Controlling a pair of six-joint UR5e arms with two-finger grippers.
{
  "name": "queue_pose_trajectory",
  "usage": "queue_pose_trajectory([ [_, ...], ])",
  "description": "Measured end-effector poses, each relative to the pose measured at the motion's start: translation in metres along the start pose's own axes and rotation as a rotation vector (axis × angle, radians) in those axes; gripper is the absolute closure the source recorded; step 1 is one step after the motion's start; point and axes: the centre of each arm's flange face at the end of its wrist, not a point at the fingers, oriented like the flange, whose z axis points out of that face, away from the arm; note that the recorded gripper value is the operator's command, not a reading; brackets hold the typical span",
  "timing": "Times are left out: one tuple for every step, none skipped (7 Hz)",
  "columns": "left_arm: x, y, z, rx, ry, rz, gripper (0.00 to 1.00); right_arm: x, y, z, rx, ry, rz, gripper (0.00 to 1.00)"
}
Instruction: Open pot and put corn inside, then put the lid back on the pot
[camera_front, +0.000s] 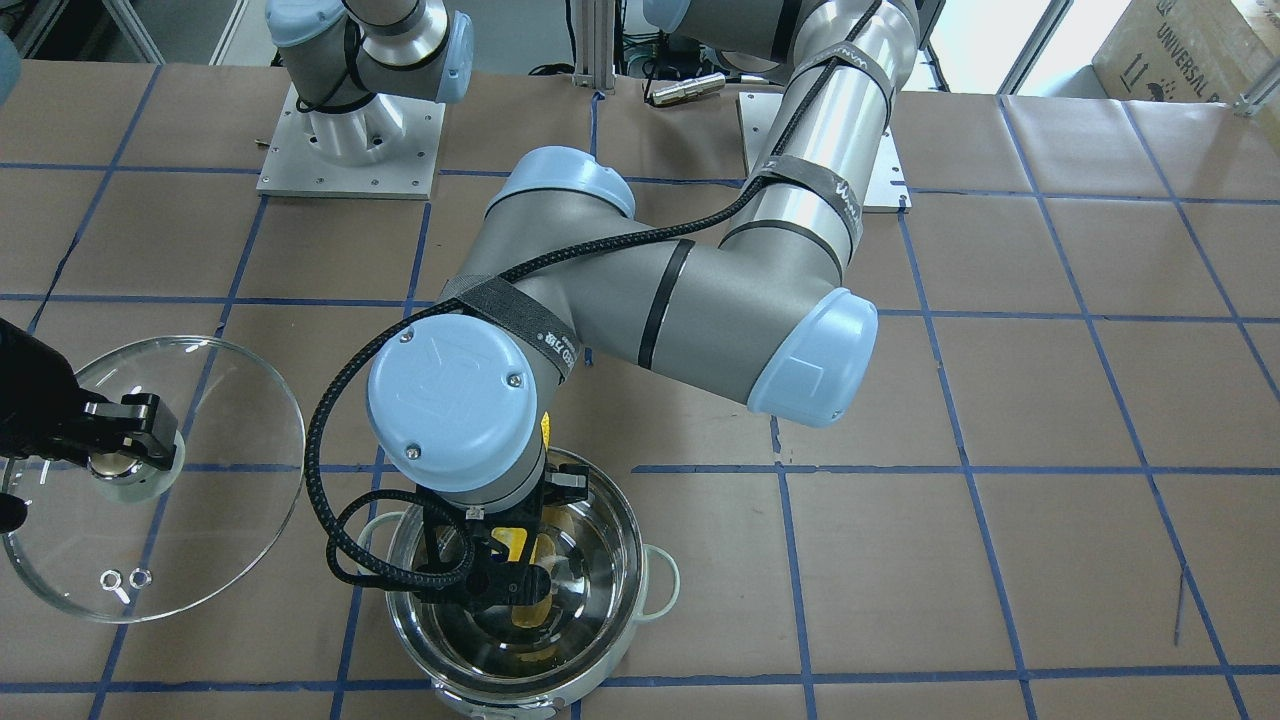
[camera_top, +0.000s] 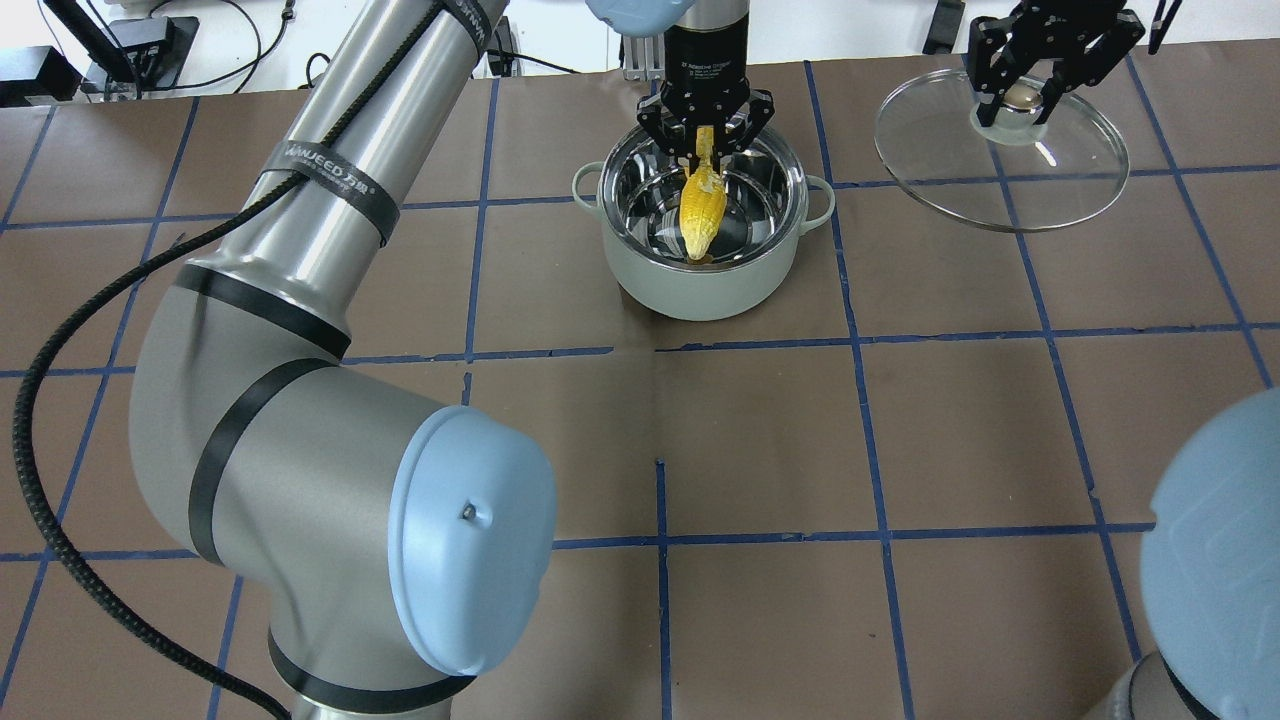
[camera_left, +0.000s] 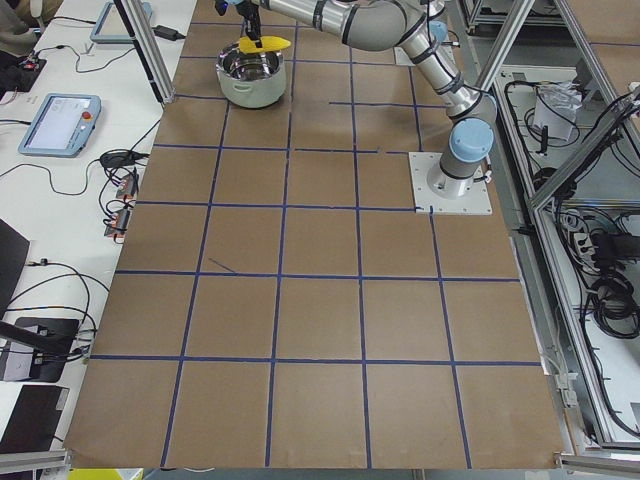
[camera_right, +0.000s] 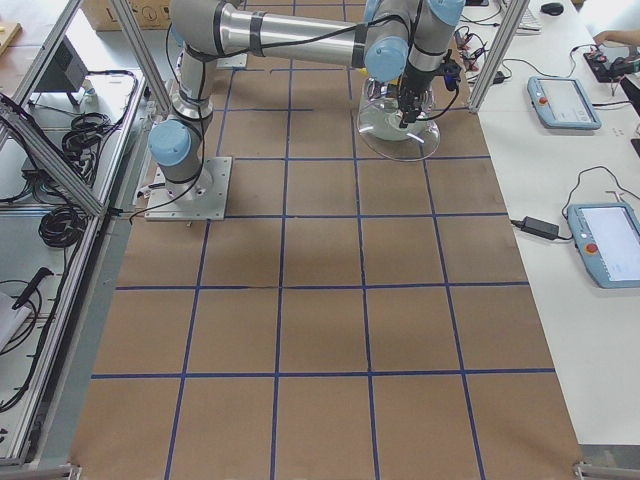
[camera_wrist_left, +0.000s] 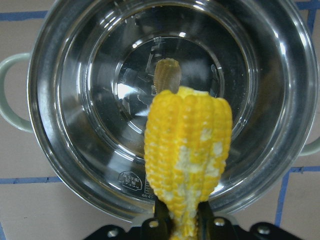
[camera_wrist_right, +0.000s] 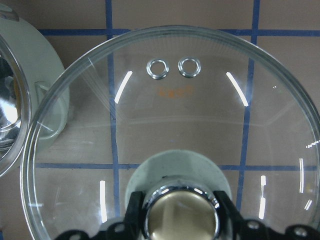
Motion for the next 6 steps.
queue_pose_trajectory([
  [0.0006, -0.0019, 0.0009, 0.007, 0.003, -0.002, 0.31, -0.0010, -0.0003, 0.0005, -0.001, 0.000, -0.001, 0.75],
  [0.0016, -0.0039, 0.0015, 0.017, 0.007, -0.007, 0.11, -0.0018, -0.0005, 0.0010, -0.002, -0.001, -0.001, 0.75],
  [0.0025, -0.0053, 0.0012, 0.029, 0.012, -0.012, 0.08, -0.0020, -0.0008, 0.0015, -0.002, -0.001, -0.001, 0.75],
  [0.0031, -0.0063, 0.0014, 0.036, 0.016, -0.013, 0.08, -0.0022, -0.0013, 0.0020, -0.002, -0.001, -0.001, 0.75],
  [0.0033, -0.0067, 0.0018, 0.038, 0.017, -0.010, 0.09, -0.0025, -0.0016, 0.0022, -0.002, -0.001, 0.000, 0.75],
  [0.0032, -0.0069, 0.0021, 0.038, 0.017, -0.004, 0.10, -0.0028, -0.0018, 0.0025, -0.002, -0.001, 0.001, 0.75],
])
